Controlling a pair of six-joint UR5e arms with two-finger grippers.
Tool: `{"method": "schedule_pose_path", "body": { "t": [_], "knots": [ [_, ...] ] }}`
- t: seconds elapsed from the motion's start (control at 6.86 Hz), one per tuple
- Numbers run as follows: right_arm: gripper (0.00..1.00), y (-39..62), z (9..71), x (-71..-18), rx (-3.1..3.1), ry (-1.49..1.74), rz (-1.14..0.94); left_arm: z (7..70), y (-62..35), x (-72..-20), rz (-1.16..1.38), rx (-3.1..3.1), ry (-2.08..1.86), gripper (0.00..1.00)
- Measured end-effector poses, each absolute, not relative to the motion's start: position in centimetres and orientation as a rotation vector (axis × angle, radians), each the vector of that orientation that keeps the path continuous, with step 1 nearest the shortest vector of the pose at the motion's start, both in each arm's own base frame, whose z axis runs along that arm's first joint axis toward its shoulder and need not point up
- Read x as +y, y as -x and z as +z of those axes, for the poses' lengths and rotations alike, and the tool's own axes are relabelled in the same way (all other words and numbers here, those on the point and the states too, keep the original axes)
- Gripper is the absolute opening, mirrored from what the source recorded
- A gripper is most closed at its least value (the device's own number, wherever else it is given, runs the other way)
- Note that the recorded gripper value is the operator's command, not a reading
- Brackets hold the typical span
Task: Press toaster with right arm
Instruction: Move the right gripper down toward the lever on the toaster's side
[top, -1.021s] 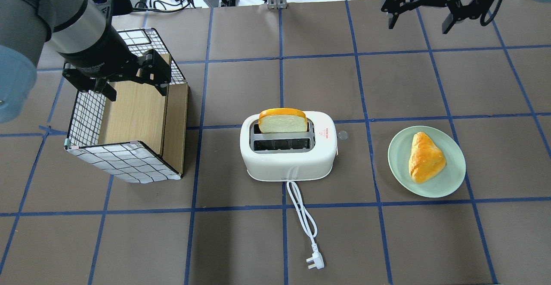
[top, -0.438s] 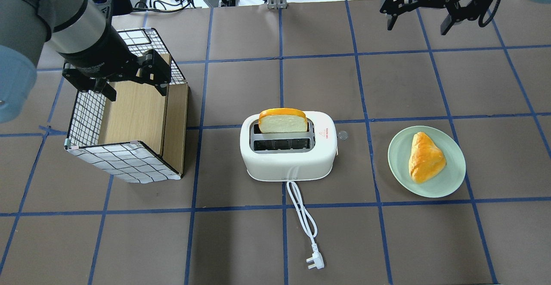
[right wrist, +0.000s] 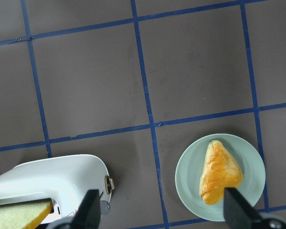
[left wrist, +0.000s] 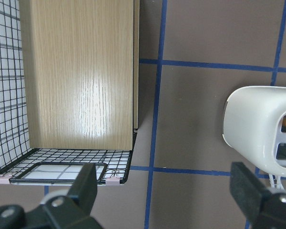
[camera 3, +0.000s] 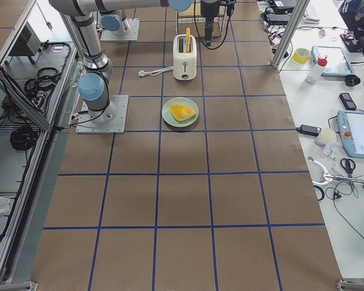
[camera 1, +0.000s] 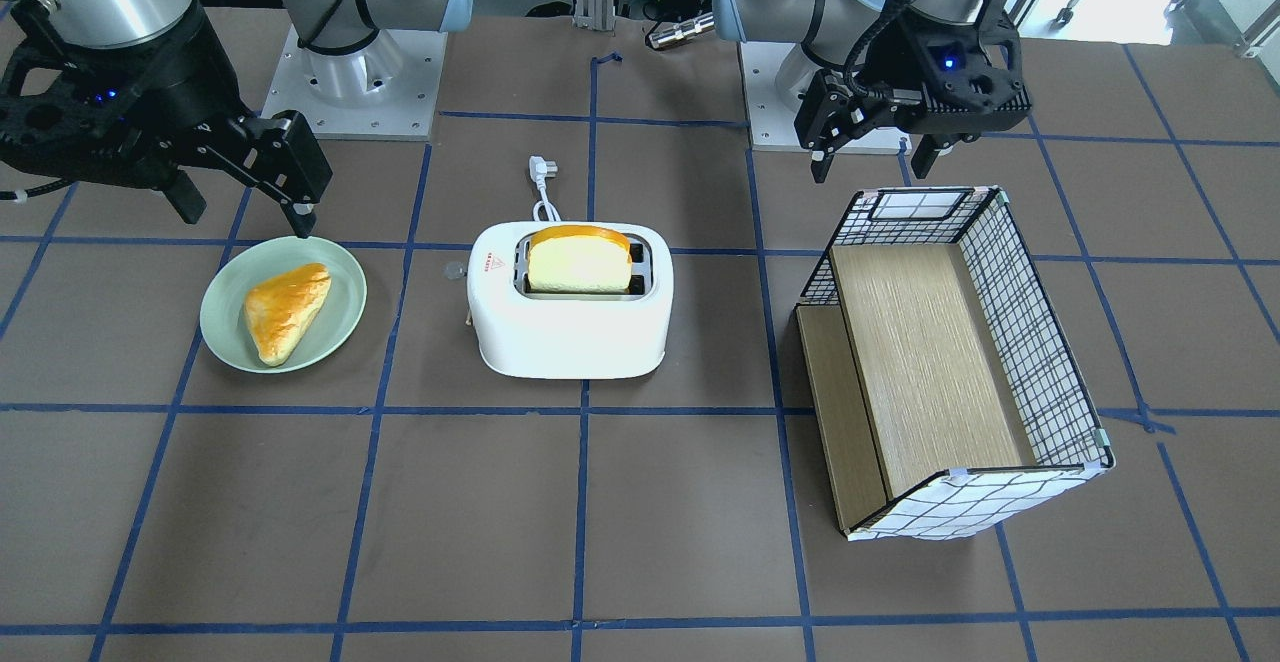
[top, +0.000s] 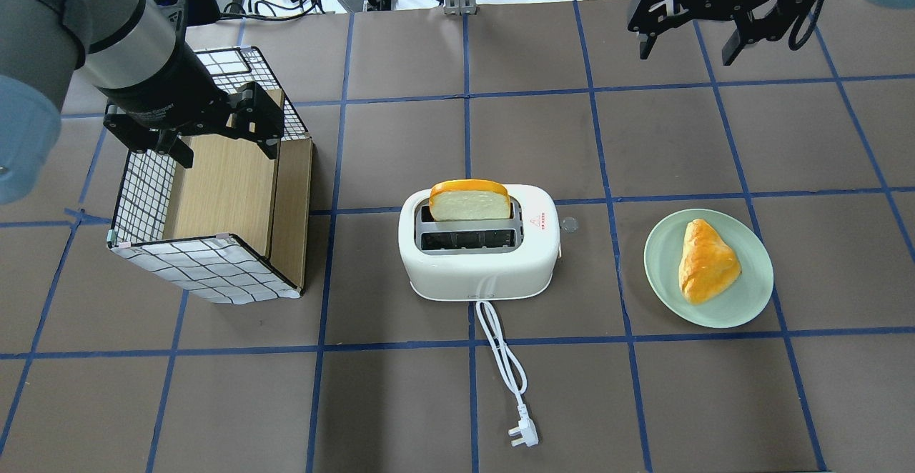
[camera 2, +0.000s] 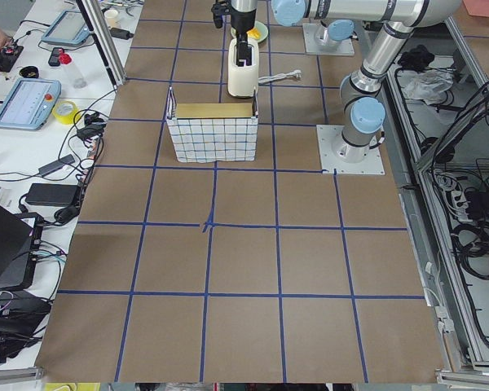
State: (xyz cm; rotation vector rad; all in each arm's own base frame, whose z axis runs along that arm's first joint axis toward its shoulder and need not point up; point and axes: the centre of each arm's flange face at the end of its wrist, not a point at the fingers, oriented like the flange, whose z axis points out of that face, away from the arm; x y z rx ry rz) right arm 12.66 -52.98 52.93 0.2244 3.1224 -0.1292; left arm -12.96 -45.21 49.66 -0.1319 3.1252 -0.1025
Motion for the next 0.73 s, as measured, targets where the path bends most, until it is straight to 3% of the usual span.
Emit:
{"method": "schedule_pose_path", "body": {
  "t": [0.29,0.73],
  "knots": [
    [0.0,-13.0,51.9,-52.4,3.1,-0.22,-0.02,49.7,13.0,-45.2,-0.103,3.125,0.132,1.0],
    [0.0,-14.4,45.3,-51.0,3.066,-0.161,0.185,49.7,13.0,-45.2,-0.102,3.125,0.132,1.0]
  ]
}}
